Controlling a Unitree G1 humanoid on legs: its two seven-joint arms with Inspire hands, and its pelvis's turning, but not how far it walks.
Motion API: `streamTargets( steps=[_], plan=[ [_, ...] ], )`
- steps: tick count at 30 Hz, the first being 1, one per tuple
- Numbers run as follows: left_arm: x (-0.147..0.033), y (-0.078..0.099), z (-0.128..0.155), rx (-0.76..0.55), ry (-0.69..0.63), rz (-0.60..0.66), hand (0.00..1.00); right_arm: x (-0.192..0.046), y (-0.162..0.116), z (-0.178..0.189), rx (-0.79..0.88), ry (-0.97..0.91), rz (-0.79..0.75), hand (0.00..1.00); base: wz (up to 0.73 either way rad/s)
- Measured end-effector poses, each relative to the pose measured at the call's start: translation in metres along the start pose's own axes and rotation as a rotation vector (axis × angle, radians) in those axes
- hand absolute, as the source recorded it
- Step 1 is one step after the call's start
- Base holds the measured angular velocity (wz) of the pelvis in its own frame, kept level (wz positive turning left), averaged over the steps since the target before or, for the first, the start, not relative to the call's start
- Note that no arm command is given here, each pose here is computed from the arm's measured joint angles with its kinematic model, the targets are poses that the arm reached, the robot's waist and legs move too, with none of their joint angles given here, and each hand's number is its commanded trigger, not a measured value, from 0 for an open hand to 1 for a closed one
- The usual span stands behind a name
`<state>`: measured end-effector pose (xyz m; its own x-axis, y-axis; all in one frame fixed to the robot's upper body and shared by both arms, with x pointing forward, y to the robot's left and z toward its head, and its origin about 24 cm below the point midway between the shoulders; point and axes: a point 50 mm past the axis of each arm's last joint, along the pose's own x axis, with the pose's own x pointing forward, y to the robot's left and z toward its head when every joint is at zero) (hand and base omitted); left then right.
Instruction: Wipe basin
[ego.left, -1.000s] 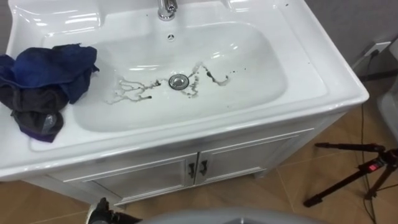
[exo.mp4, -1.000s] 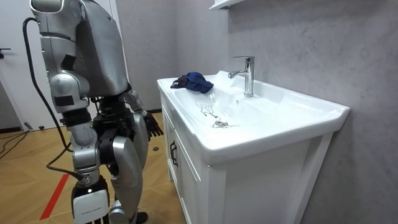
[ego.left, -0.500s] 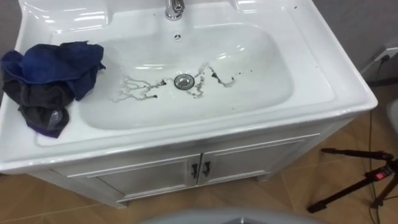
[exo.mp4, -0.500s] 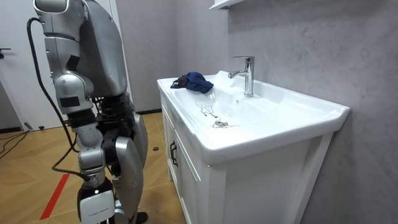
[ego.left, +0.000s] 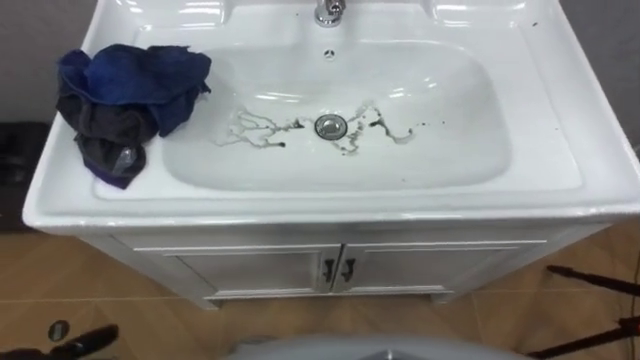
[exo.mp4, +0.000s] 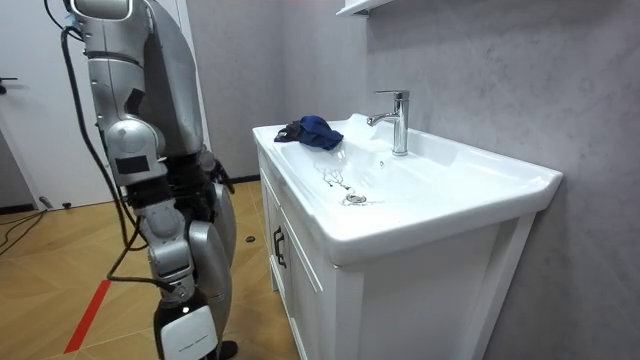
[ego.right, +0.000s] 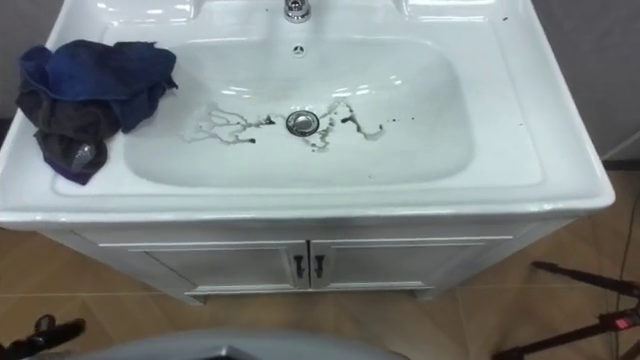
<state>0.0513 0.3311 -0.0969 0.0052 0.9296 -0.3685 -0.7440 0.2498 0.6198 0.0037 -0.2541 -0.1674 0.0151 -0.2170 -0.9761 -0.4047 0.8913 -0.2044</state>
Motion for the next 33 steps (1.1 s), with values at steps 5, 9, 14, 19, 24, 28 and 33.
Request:
streamTargets(
  steps=[5,9,14,19,24,28,33],
  plan=[
    [0.008,0.019,0.052,-0.239,-0.145,0.198,0.00,-0.001,-0.001,-0.003,0.015,-0.032,-0.027,0.00,-0.01],
    [0.011,0.034,0.092,-0.407,-0.256,0.297,0.00,-0.001,-0.002,-0.005,0.007,-0.044,-0.050,0.00,-0.06],
    [0.005,0.054,0.135,-0.568,-0.420,0.354,0.00,-0.002,0.000,-0.012,0.016,-0.058,-0.050,0.00,-0.07],
    [-0.006,0.061,0.171,-0.658,-0.565,0.369,0.00,-0.003,0.003,-0.020,0.019,-0.040,-0.036,0.00,-0.05],
    [-0.025,0.076,0.205,-0.749,-0.746,0.368,0.00,-0.003,0.004,-0.023,0.015,-0.031,-0.031,0.00,-0.05],
    [-0.039,0.081,0.220,-0.750,-0.877,0.360,0.00,-0.003,0.004,-0.022,0.016,-0.038,-0.014,0.00,-0.10],
    [-0.057,0.069,0.230,-0.704,-0.988,0.260,0.00,-0.003,0.008,-0.022,0.014,-0.040,0.012,0.00,-0.02]
  ],
)
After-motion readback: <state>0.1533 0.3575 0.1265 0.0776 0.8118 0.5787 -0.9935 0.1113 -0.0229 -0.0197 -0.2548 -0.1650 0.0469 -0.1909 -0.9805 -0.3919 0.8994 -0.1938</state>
